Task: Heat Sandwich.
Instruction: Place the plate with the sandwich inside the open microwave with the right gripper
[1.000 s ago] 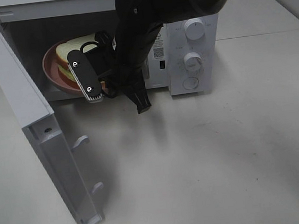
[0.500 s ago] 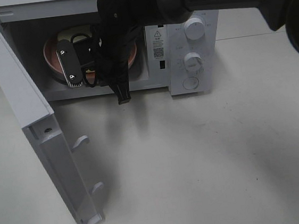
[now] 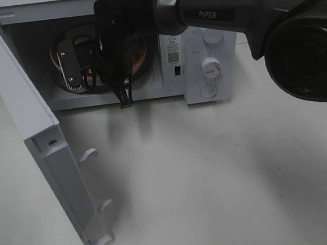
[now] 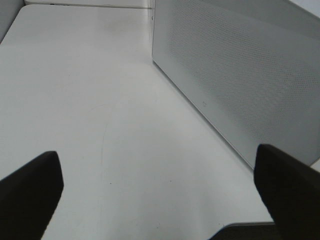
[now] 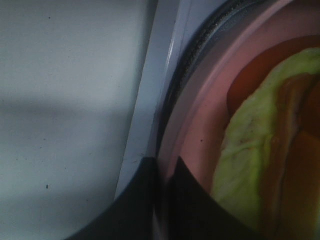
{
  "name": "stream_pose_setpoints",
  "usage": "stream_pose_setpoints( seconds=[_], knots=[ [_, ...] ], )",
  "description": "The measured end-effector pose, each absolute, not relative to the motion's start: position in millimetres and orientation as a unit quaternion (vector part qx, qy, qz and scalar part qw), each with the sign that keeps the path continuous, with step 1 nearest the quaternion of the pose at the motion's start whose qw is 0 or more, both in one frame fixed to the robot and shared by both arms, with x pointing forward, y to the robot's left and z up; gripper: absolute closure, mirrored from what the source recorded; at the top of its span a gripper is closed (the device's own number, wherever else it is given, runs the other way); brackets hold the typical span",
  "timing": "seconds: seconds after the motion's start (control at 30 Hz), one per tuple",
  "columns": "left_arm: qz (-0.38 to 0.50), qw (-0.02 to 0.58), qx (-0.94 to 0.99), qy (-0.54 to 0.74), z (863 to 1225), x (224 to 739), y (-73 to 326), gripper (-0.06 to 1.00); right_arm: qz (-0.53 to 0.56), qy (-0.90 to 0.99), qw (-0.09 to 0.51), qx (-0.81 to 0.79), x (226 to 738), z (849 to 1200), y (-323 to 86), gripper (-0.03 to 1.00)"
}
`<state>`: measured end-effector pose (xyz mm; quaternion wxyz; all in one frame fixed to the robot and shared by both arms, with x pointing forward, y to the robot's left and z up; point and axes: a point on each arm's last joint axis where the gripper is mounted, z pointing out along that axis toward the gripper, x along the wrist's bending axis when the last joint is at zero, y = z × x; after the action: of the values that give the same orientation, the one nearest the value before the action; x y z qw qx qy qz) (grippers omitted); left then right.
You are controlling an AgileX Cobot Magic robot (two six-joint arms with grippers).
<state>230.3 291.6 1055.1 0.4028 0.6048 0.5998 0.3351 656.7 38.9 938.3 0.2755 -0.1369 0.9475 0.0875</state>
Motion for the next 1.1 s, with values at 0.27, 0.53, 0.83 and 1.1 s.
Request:
stream_pose_setpoints(
  seconds=[0.27,0.53,0.83,1.1],
  knots=[
    [0.335,0.403,0.605,0.600,1055.1,230.3,291.6,-0.02,0.080,0.943,0.288,-0.144,660.1,938.8,38.0,0.95],
    [0.335,0.403,0.605,0.600,1055.1,230.3,291.6,-0.02,0.067,0.944,0.288,-0.147,666.4,924.9,33.9,0.91],
    [0.335,0.403,0.605,0.600,1055.1,230.3,291.6,-0.02,0.065,0.940,0.297,-0.155,668.4,923.8,34.9,0.66],
    [0.335,0.403,0.605,0.600,1055.1,230.3,291.6,-0.02,0.068,0.940,0.297,-0.154,668.4,924.4,35.3,0.47]
  ],
)
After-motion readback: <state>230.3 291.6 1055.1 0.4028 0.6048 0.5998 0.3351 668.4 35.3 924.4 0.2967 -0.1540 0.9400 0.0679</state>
